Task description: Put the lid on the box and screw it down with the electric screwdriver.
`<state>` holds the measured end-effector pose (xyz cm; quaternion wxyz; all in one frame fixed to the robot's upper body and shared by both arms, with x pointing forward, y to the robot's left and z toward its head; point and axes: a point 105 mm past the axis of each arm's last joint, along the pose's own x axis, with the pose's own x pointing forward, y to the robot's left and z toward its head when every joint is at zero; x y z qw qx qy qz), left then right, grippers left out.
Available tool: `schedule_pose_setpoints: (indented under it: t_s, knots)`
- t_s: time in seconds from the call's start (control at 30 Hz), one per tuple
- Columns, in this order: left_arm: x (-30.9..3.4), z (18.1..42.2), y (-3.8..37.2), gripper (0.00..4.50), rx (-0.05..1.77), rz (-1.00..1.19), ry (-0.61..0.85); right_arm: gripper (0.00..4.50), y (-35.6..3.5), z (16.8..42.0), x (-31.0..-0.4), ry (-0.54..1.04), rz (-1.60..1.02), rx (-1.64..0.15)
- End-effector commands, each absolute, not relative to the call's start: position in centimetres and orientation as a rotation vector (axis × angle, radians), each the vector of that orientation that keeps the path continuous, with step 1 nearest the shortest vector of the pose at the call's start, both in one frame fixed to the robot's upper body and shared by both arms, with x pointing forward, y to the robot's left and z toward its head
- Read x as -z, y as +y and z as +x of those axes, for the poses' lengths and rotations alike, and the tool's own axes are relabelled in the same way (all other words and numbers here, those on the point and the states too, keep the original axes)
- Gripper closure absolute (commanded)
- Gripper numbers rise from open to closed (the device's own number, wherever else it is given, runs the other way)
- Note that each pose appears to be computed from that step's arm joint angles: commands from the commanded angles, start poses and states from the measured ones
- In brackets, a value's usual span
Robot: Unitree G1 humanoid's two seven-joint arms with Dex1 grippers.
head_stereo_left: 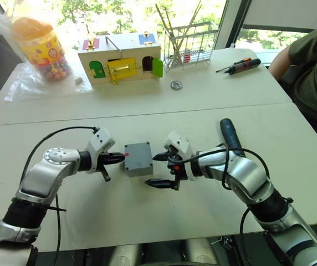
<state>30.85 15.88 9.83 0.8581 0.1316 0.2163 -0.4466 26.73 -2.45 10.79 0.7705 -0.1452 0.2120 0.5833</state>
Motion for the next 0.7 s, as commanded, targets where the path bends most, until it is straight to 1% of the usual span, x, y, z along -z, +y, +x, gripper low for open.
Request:
schedule_pose_setpoints:
  t_s: [0.03, 0.13, 0.23, 0.33, 0.4, 0.43, 0.47, 0.53, 0.63, 0.7]
  knots:
    - [-10.7, 31.2, 15.0, 4.5, 0.969, 0.305, 0.403, 0.05, -1.9, 26.6, -11.9, 0.401, -0.319, -1.27]
    - [-10.9, 31.3, 15.1, 4.5, 0.972, 0.306, 0.402, 0.05, -2.4, 27.1, -12.3, 0.39, -0.326, -1.24]
    - [-11.2, 30.6, 16.1, 4.5, 0.991, 0.34, 0.431, 0.05, -4.2, 27.2, -13.4, 0.363, -0.352, -1.207]
    - [-12.5, 30.2, 17.9, 4.5, 0.996, 0.376, 0.451, 0.05, -6.2, 26.7, -15.8, 0.291, -0.334, -1.182]
    - [-14.4, 30.0, 18.4, 4.5, 1.013, 0.359, 0.429, 0.05, -7.8, 27.1, -18.3, 0.219, -0.22, -1.124]
    - [-15.3, 29.8, 18.2, 4.5, 1.036, 0.345, 0.412, 0.05, -8.8, 27.3, -19.0, 0.197, -0.19, -1.095]
    - [-16.2, 29.5, 17.7, 4.5, 1.072, 0.329, 0.394, 0.05, -9.9, 27.5, -19.2, 0.195, -0.178, -1.062]
    - [-17.7, 28.4, 16.0, 4.5, 1.167, 0.309, 0.362, 0.05, -11.8, 27.9, -18.3, 0.225, -0.195, -0.996]
    - [-18.4, 27.4, 14.2, 4.5, 1.248, 0.314, 0.345, 0.05, -12.7, 27.9, -16.9, 0.264, -0.204, -0.962]
    - [-18.3, 27.2, 12.8, 4.5, 1.28, 0.335, 0.332, 0.53, -12.6, 27.5, -15.4, 0.288, -0.212, -0.957]
